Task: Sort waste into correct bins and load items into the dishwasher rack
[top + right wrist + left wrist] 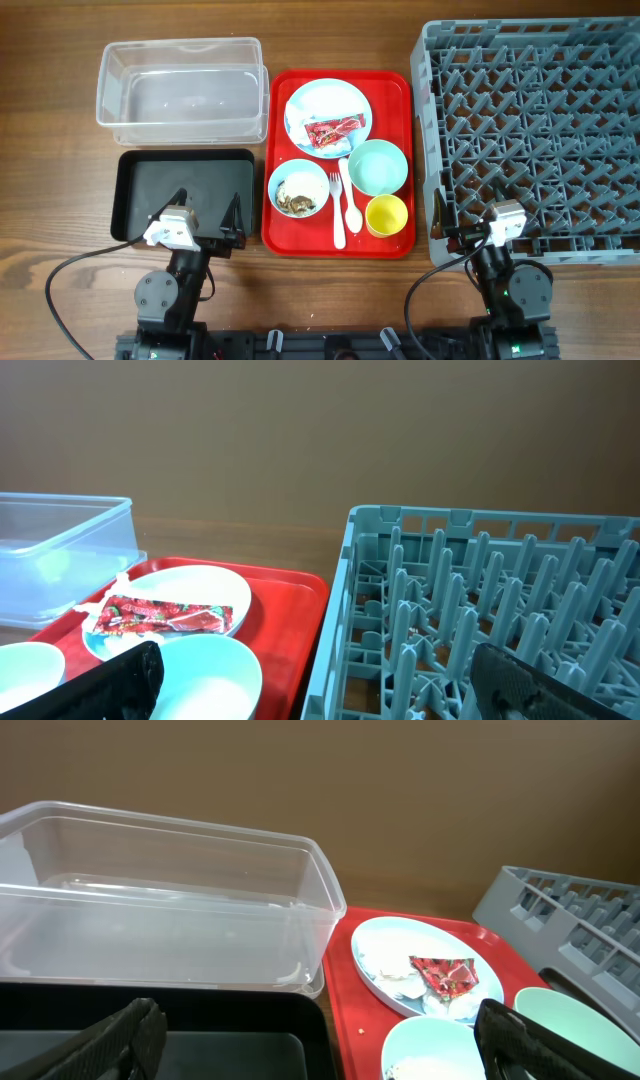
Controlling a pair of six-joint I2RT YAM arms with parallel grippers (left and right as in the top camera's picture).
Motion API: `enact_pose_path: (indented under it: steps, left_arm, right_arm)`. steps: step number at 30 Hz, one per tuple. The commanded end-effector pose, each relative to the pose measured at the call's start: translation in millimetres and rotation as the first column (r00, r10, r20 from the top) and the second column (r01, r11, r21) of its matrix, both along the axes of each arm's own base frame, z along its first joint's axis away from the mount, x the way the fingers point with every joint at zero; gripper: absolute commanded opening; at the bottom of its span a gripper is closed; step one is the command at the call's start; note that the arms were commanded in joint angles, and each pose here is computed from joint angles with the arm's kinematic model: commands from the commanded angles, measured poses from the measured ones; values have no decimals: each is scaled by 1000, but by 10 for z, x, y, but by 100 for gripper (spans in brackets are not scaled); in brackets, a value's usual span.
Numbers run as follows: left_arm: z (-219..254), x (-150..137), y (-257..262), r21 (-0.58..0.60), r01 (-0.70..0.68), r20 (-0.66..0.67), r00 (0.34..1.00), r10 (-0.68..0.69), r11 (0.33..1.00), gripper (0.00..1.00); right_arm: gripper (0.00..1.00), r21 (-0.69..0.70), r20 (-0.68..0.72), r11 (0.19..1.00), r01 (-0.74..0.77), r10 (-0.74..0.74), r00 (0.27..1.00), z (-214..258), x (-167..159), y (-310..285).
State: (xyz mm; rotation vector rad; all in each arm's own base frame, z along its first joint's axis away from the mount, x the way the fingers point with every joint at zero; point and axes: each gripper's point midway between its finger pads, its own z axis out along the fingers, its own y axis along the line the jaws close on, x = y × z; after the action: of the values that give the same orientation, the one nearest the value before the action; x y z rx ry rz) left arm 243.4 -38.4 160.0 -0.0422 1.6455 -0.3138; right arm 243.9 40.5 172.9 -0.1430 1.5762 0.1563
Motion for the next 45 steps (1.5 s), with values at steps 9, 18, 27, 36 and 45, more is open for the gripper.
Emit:
enact_pose_path:
  steps: [9,18,27,36,45]
  left_arm:
    - [-26,-1,9,20,-2,-2,1000,2,1000,100]
    - [24,1,7,-104,-13,-46,999,8,994,100]
    - [357,132,-22,-78,-29,-301,954,4,997,100]
    - [290,169,-216,-86,19,-754,652,-77,996,100]
    - [226,485,-432,-167,86,-756,628,-183,982,100]
  right_arm:
    - [100,-3,8,1000,11,-11,1000,16,2,-23]
    - [100,130,-58,991,19,-12,998,191,-43,-28]
    - [100,149,-352,986,73,-16,936,512,-8,-24]
    - [100,79,-734,992,97,-8,679,259,37,39]
    - [100,70,-777,993,100,-9,629,218,105,53]
